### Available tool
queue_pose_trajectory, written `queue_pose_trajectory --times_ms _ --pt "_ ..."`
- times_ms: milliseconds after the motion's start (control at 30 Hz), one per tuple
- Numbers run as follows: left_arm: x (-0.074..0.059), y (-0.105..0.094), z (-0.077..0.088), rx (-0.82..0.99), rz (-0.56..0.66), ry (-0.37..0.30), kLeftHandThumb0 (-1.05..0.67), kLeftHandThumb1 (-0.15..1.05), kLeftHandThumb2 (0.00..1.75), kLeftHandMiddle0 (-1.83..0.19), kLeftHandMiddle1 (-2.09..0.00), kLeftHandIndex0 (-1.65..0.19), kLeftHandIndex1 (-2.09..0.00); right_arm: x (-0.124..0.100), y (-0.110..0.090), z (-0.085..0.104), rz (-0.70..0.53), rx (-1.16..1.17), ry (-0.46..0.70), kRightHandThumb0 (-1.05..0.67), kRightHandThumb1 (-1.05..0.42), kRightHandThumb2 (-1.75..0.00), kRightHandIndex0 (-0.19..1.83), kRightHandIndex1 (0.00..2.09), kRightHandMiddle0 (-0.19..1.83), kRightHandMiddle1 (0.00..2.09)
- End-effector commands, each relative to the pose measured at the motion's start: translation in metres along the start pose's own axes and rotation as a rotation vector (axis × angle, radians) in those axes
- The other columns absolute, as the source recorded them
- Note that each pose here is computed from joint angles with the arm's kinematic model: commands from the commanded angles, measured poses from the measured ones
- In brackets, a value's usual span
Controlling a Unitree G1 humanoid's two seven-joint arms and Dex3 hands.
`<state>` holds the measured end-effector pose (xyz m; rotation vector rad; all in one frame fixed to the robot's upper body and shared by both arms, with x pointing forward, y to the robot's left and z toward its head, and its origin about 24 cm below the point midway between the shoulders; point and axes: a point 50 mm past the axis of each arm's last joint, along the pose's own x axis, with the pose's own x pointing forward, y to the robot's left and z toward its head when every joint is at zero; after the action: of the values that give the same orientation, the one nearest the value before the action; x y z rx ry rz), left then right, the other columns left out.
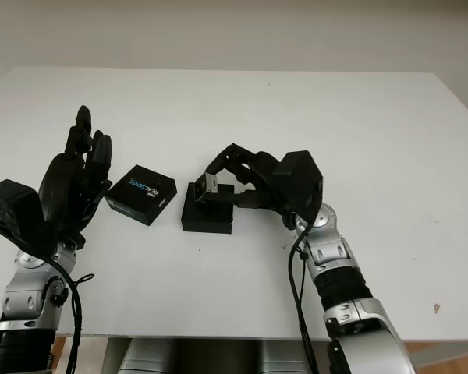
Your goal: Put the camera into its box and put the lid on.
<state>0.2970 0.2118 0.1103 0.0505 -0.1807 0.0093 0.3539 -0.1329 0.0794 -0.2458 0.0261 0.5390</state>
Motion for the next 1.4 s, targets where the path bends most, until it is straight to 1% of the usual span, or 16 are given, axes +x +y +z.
queue_pose_trajectory --times_ms 0,433,800,1033,1167,1367 --pt "0.000 0.001 0.001 0.012 -0.003 -0.010 -0.70 1.05 0.51 0.19 0.00 0.19 0.00 0.003 0.001 0.005 0.002 -0.003 -0.020 -0.42 -0.94 -0.05 0.15 0.04 0.28 1.82" --pt "0.000 0.001 0.001 0.005 0.005 -0.007 -0.70 1.05 0.50 0.19 0.00 0.19 0.00 0.007 0.007 0.003 0.011 0.012 -0.013 -0.44 -0.94 -0.05 0.16 0.05 0.29 1.81" --pt "-0.002 0.000 0.000 0.002 0.000 -0.007 -0.69 1.05 0.51 0.19 0.00 0.19 0.00 0.006 0.009 -0.002 0.021 0.038 0.001 -0.44 -0.94 -0.05 0.15 0.05 0.29 1.83" --pt "-0.003 -0.001 0.000 -0.006 0.003 -0.007 -0.69 1.05 0.50 0.19 0.00 0.19 0.00 0.005 0.009 -0.006 0.025 0.018 0.035 -0.45 -0.93 -0.05 0.16 0.05 0.29 1.83" --pt "-0.003 -0.001 -0.001 0.003 -0.003 -0.003 -0.68 1.05 0.52 0.19 0.00 0.19 0.00 0.004 0.011 -0.009 0.027 -0.046 0.054 -0.45 -0.93 -0.05 0.18 0.07 0.31 1.83" --pt "-0.003 -0.001 -0.002 -0.007 -0.005 0.001 -0.69 1.05 0.50 0.19 0.00 0.19 0.00 0.001 0.014 -0.013 0.032 -0.147 0.049 -0.47 -0.92 -0.05 0.21 0.08 0.33 1.80"
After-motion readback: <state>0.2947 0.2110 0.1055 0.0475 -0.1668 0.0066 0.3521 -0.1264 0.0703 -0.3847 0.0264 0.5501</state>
